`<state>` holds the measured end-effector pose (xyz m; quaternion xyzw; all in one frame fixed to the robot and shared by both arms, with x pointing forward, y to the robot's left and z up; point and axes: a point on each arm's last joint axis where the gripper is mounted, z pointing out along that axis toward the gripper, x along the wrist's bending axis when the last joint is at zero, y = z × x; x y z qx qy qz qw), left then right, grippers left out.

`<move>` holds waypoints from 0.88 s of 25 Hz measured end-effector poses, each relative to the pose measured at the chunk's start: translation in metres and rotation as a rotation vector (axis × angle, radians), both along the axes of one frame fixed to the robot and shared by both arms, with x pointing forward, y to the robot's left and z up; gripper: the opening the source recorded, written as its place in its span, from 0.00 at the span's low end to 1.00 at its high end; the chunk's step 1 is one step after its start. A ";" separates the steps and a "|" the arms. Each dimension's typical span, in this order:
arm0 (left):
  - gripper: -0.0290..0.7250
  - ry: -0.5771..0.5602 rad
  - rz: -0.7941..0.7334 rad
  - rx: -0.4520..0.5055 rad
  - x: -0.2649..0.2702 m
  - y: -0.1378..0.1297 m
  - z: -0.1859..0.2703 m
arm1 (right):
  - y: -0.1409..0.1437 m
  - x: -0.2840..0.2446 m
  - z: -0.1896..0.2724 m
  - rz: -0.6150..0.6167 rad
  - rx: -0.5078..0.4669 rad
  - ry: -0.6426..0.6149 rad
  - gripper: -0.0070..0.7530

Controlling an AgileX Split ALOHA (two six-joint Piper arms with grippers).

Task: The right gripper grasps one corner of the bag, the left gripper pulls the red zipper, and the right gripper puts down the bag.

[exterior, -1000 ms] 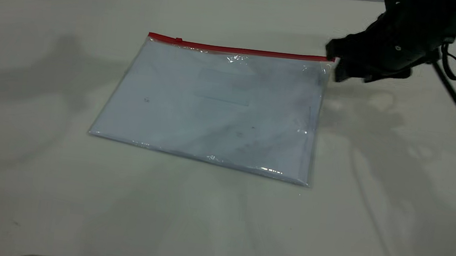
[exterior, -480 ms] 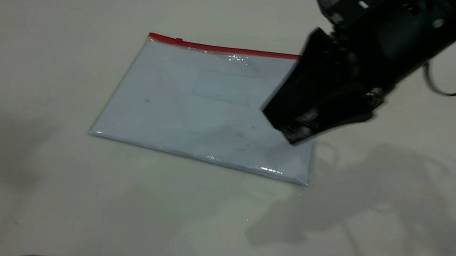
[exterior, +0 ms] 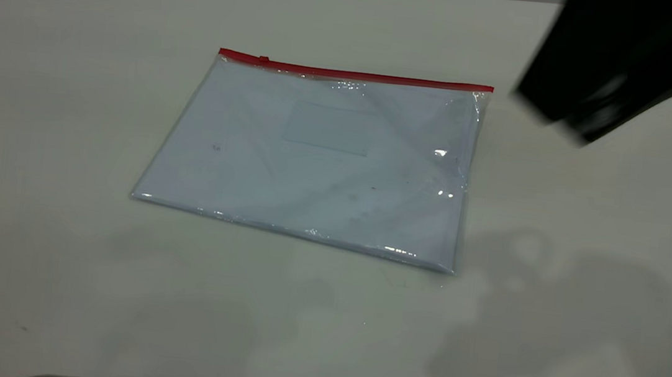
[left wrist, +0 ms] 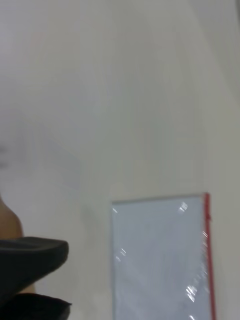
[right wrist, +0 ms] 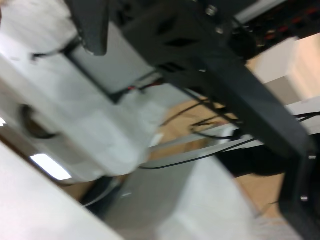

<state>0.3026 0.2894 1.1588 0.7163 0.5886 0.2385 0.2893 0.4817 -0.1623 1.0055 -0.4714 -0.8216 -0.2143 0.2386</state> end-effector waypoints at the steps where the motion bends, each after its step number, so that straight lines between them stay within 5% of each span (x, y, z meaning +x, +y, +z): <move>1: 0.35 -0.012 0.007 0.013 -0.011 0.000 -0.008 | -0.005 -0.007 0.013 -0.005 -0.026 -0.039 0.62; 14: 0.35 -0.061 0.030 0.026 -0.072 -0.004 -0.117 | -0.080 -0.130 0.133 -0.230 -0.223 -0.627 0.62; 22: 0.38 -0.086 0.060 -0.001 -0.076 -0.004 -0.125 | -0.104 -0.191 0.086 -0.255 -0.240 -0.694 0.62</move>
